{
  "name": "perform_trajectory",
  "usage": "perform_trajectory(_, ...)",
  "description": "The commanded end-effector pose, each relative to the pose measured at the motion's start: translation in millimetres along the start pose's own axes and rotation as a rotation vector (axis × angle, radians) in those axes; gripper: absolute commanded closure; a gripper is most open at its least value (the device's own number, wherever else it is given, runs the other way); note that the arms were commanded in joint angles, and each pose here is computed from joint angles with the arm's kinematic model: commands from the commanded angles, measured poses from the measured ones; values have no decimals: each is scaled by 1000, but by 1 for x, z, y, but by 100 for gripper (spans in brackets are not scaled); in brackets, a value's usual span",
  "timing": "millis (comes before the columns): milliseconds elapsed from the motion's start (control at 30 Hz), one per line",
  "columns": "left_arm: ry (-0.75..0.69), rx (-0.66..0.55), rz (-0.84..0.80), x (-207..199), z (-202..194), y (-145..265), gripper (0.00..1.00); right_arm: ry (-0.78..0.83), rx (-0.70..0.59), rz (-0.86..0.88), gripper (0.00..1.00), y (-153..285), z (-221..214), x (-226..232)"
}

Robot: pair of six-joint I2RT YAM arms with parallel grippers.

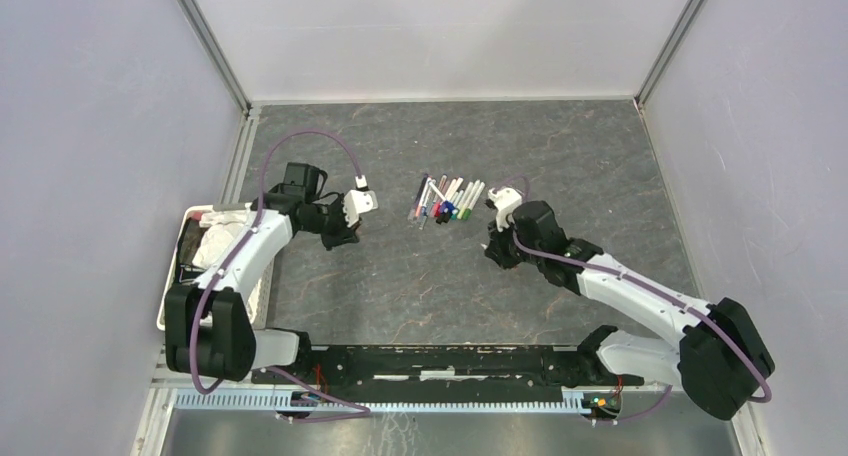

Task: Open the pen caps
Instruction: Place the pen cap at the center of the board, then place the pen at the center of the board.

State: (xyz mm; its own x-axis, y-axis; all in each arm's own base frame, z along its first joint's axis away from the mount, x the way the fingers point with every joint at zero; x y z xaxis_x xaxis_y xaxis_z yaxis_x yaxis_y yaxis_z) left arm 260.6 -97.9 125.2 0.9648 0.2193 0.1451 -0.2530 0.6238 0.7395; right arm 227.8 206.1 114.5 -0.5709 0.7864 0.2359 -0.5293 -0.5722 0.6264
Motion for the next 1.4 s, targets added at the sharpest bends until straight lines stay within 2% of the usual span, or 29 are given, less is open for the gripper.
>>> perform_trajectory(0,90,-87,114,23,10,-20,95,-88,-145,-338,100,4,-5,-55)
perform_trajectory(100,106,-53,124,24,-1,-35,93,-117,-197,-380,100,3,-12,-64)
perform_trajectory(367,116,17,99,13,-20,-64,83,-170,-240,-396,100,-14,-19,-71)
perform_trajectory(533,99,28,63,-4,-19,-69,67,-209,-250,-389,100,-26,-23,-70)
perform_trajectory(767,106,32,24,-13,-15,-73,58,-225,-226,-415,100,-39,-33,-71)
perform_trajectory(900,114,26,5,-12,-7,-69,44,-212,-214,-426,100,-44,-35,-67)
perform_trajectory(933,120,19,6,-10,-3,-67,35,-212,-210,-426,97,-45,-36,-66)
perform_trajectory(1067,184,-20,38,10,21,-51,30,-221,-187,-432,90,-48,-45,-66)
perform_trajectory(1100,193,-42,33,13,29,-46,12,-225,-180,-434,84,-48,-48,-67)
perform_trajectory(1133,209,-57,28,15,36,-40,7,-228,-171,-434,81,-49,-52,-67)
perform_trajectory(1367,233,-128,80,31,73,-5,4,-252,-130,-432,61,-47,-66,-67)
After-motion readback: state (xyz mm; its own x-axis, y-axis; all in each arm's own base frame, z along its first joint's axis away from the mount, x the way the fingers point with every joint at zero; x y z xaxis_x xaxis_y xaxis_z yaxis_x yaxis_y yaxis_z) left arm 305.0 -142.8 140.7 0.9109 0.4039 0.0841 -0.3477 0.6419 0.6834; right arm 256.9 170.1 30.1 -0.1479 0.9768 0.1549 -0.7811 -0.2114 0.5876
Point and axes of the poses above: each gripper's point midway between its finger pads, its own y axis back along the fingers, its own x axis along the line the jaws close on, z = x × y, the point moved 2 cm from there along y, back along the fingers, and after that the axes turned 5 degrees about -y, right-handed, at the moved point
